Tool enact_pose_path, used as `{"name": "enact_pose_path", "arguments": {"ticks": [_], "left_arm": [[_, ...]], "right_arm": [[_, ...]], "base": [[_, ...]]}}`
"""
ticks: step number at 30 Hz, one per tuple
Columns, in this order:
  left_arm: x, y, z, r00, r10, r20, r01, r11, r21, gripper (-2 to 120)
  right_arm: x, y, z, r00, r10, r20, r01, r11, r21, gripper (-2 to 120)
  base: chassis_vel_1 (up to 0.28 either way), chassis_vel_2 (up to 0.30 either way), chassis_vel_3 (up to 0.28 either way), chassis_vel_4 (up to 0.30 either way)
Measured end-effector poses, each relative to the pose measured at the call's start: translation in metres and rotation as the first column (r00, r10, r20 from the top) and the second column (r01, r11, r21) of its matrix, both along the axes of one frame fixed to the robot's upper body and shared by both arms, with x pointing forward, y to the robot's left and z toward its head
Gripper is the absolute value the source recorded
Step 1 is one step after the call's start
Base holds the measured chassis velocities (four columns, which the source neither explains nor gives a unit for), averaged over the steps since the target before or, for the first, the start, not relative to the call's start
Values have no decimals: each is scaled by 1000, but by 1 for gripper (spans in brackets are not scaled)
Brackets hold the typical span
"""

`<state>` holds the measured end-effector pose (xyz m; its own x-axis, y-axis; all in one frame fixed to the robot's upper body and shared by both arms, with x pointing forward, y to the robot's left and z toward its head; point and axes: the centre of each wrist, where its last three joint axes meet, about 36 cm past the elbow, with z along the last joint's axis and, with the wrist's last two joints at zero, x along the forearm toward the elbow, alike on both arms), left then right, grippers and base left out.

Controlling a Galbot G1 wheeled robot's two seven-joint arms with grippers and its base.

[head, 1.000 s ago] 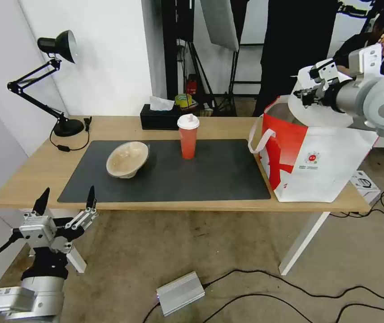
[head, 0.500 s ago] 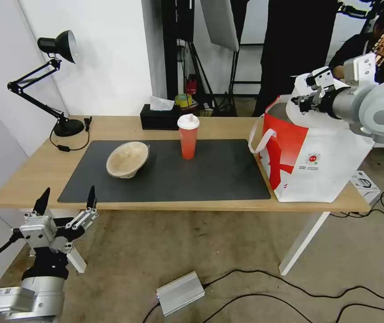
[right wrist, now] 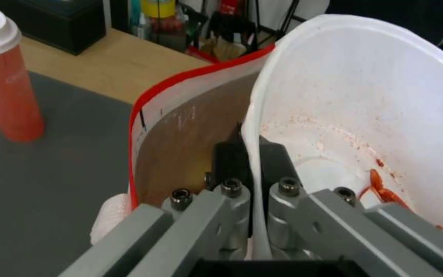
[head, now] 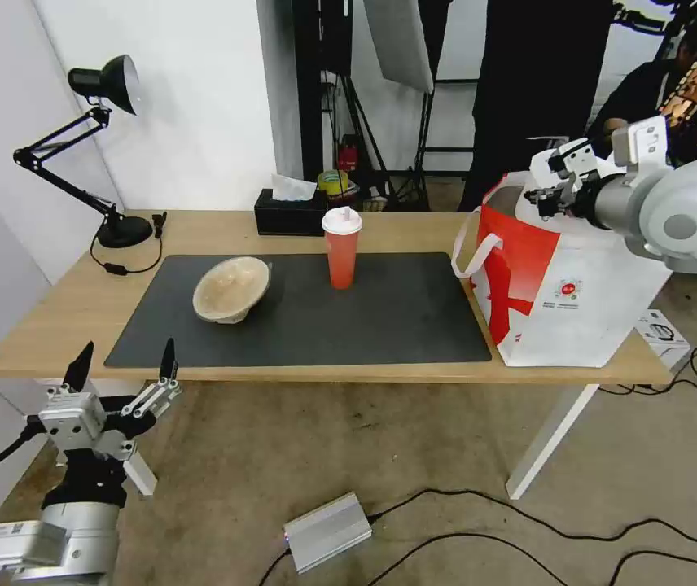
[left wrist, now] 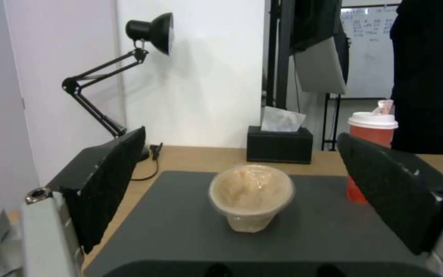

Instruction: Pick up the trash from the table and place it into the takeout bag.

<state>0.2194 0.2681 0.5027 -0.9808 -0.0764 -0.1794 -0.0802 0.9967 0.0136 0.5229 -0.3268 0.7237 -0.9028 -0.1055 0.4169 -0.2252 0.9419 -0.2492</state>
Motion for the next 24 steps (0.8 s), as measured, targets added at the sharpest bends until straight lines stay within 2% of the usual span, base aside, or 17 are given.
{"name": "enact_pose_path", "arguments": {"ticks": [2,4,6,7,11,12,17,18,24], "left_arm": [[0,0,0,1000,0,0,0,1000,0,100],[0,0,0,1000,0,0,0,1000,0,100],[0,0,0,1000,0,1,0,1000,0,100],[0,0,0,1000,0,1,0,1000,0,100],[0,0,0,1000,-1,3,1,1000,0,100],[0,0,0,1000,-1,3,1,1000,0,100],[1,0,0,1000,0,5,0,1000,1,100],[1,0,0,1000,0,5,0,1000,1,100],[1,0,0,1000,0,7,0,1000,0,100]], "right_arm": [[0,0,0,1000,-6,3,6,1000,-3,11],[-1,1,0,1000,-8,4,8,1000,-4,14],[-1,1,0,1000,-10,7,10,1000,-6,26],[-1,1,0,1000,-10,7,10,1000,-6,26],[-2,2,1,1000,-10,10,11,1000,-8,43],[-2,2,1,1000,-10,10,11,1000,-8,43],[-3,1,4,1000,-11,18,12,1000,-9,66],[-3,1,4,1000,-11,18,12,1000,-9,66],[-4,2,8,1000,-9,27,9,1000,-9,89]], "base": [[0,0,0,0],[0,0,0,0],[0,0,0,0],[0,0,0,0],[0,0,0,0],[0,0,0,0],[0,0,0,0],[0,0,0,0],[0,0,0,0]]}}
